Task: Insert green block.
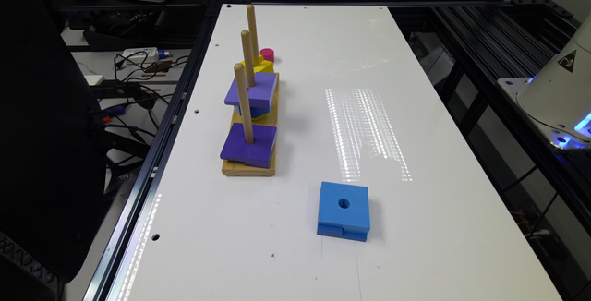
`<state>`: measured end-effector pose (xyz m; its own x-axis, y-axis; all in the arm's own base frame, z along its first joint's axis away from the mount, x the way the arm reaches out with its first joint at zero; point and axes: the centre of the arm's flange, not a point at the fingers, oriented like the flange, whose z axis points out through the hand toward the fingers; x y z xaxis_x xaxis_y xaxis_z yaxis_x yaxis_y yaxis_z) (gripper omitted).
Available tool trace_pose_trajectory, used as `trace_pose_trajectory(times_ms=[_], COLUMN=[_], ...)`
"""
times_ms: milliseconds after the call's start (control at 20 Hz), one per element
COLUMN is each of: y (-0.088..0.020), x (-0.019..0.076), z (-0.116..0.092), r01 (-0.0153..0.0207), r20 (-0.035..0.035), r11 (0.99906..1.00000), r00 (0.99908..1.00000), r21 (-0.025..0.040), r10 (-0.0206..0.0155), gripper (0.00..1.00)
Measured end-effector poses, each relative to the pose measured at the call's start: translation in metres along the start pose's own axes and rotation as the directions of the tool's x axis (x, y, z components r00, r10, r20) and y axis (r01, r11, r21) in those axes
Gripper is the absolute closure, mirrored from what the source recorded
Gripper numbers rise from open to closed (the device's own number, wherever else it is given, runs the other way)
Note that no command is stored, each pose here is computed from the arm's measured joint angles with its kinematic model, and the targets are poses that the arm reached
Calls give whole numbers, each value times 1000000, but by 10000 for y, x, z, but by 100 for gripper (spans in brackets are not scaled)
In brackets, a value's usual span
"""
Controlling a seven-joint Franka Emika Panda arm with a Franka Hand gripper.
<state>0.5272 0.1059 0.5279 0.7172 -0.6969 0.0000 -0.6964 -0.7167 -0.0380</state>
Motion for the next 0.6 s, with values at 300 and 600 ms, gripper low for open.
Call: trace_pose_trajectory(times_ms=[300,600], y=[3,5], x=[-1,-2], z=[10,16], r01=[-78,-149], r20=[1177,1980], r11=[999999,999996], r00=[999999,999998], r21=[-1690,-2830], r10=[80,155], gripper=[100,100])
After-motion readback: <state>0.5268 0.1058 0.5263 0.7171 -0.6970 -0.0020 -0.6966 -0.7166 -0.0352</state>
